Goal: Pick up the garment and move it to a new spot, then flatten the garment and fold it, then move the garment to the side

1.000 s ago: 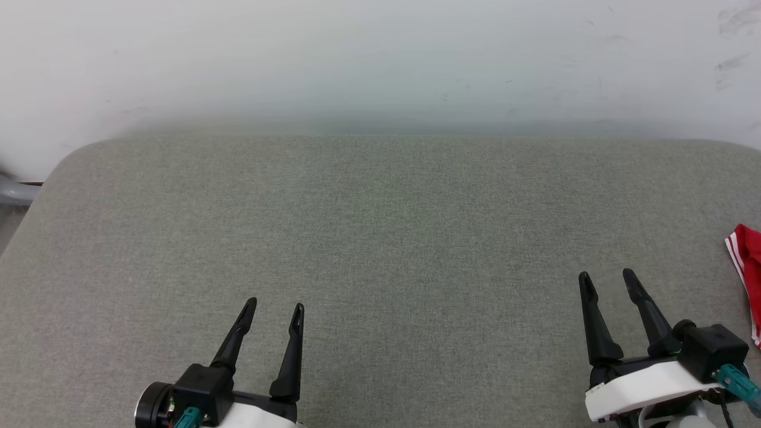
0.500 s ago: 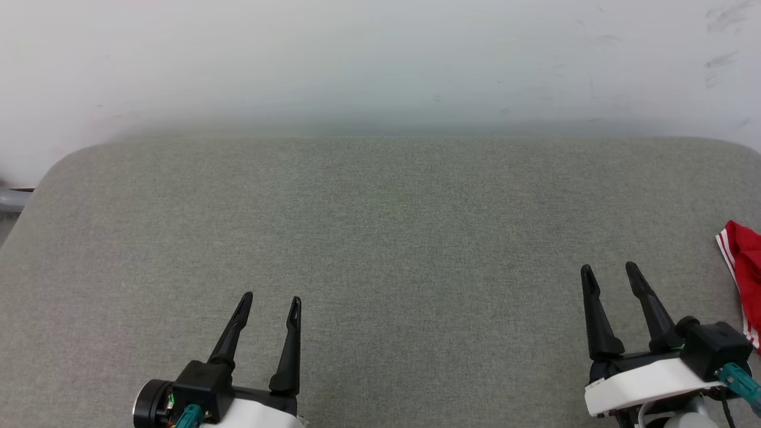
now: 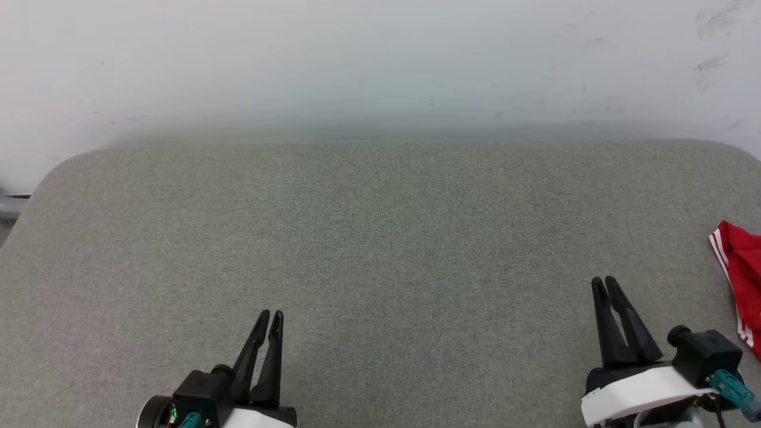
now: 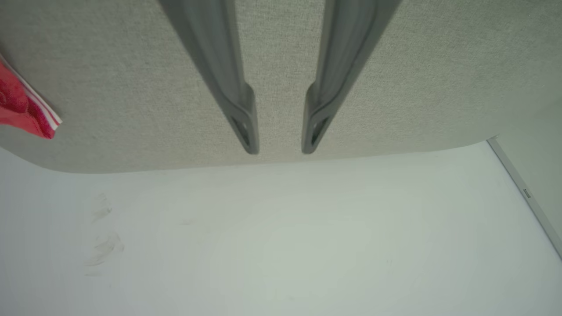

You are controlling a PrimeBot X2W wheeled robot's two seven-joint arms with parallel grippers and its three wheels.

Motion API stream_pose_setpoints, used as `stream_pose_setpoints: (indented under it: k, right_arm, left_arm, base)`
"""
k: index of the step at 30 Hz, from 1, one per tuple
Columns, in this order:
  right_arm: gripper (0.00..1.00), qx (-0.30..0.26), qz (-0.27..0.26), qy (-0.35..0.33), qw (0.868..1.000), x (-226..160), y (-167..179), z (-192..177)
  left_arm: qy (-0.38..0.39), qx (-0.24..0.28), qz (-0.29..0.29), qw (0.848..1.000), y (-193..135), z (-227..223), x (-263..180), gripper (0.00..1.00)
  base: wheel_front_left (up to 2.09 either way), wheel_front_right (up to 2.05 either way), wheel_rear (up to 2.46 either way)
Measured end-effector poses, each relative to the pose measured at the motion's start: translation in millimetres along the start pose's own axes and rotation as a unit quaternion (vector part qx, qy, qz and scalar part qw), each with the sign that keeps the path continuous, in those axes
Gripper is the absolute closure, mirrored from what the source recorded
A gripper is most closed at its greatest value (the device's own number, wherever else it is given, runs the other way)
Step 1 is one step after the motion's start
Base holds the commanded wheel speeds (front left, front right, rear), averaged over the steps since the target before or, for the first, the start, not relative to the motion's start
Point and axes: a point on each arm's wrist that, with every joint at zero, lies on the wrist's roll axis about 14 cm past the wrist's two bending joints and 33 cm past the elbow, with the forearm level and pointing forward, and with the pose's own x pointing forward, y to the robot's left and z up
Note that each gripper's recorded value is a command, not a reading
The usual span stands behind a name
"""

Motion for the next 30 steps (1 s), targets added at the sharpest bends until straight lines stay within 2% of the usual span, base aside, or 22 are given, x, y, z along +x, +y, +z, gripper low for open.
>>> stream_pose_setpoints:
  k: [3, 13, 30]
  right_arm:
    - [1.0, 0.009, -0.006, 0.019, 1.0, -5, -3, -11]
    - [1.0, 0.097, -0.037, 0.031, 0.994, -6, -14, -16]
    - [1.0, 0.228, -0.071, 0.04, 0.97, -5, -25, -19]
  left_arm:
    - [0.018, -0.011, 0.006, 1.0, 2, -10, -5, 1.0]
    - [0.033, -0.105, 0.036, 0.993, 15, -17, -5, 1.0]
    - [0.045, -0.24, 0.069, 0.967, 31, -23, 2, 1.0]
  base:
    - [0.0, 0.0, 0.0]
    - [0.0, 0.0, 0.0]
    - [0.0, 0.0, 0.0]
